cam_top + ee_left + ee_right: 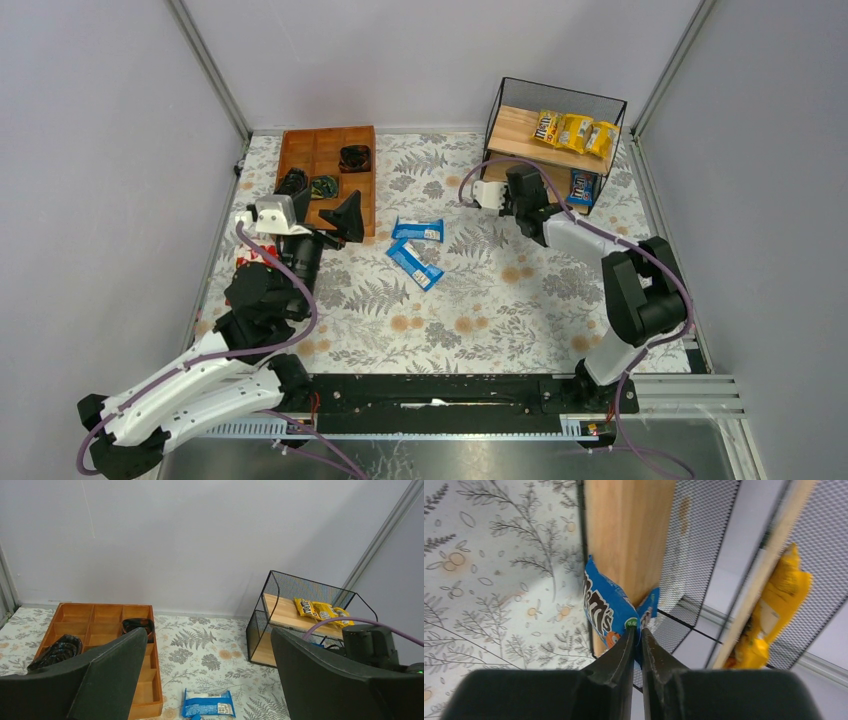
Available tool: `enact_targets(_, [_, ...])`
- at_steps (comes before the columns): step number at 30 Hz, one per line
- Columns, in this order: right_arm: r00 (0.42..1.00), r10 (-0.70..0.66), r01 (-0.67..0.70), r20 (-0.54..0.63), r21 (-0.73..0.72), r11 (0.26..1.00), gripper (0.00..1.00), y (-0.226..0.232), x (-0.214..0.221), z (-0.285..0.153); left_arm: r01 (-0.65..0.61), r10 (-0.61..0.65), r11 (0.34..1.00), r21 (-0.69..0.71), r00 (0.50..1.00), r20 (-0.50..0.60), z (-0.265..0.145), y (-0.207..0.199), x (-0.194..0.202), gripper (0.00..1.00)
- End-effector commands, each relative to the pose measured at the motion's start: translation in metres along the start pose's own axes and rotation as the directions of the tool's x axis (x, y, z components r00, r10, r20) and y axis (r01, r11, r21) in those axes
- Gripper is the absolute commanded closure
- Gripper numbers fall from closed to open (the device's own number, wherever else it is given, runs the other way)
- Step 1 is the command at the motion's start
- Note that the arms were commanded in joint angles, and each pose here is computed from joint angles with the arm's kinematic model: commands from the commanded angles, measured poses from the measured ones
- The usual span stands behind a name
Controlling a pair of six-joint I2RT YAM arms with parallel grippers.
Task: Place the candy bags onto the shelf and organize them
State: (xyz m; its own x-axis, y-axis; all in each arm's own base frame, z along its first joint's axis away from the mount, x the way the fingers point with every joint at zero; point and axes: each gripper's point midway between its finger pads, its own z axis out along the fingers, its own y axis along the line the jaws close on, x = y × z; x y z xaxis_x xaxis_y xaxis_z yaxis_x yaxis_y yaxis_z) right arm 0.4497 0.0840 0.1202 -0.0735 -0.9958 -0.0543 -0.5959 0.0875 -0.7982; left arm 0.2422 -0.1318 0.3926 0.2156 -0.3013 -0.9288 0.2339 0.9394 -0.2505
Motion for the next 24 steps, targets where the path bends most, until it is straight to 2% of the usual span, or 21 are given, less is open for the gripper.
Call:
enact_targets(1, [0.999, -0.037, 0.036, 0.019, 0.055, 0.998, 0.84, -0.027, -0.001, -0.018, 0.016, -0.016, 1.000, 0.010, 1.000, 0.026, 0.001, -0.003, -0.007, 0.01])
enact_targets(12, [0.997, -0.076, 0.077, -0.016, 0.035, 0.996, 0.84, -0.013, 0.016, 0.014, 0.013, -0.014, 1.000, 0.008, 1.000, 0.023, 0.001, -0.003, -0.006, 0.01])
enact_targets(24, [0.998, -0.053, 0.055, 0.045, -0.051, 0.997, 0.82, 0.023, 0.022, 0.039, 0.013, -0.013, 1.000, 0.011, 1.000, 0.022, 0.001, -0.003, -0.005, 0.01])
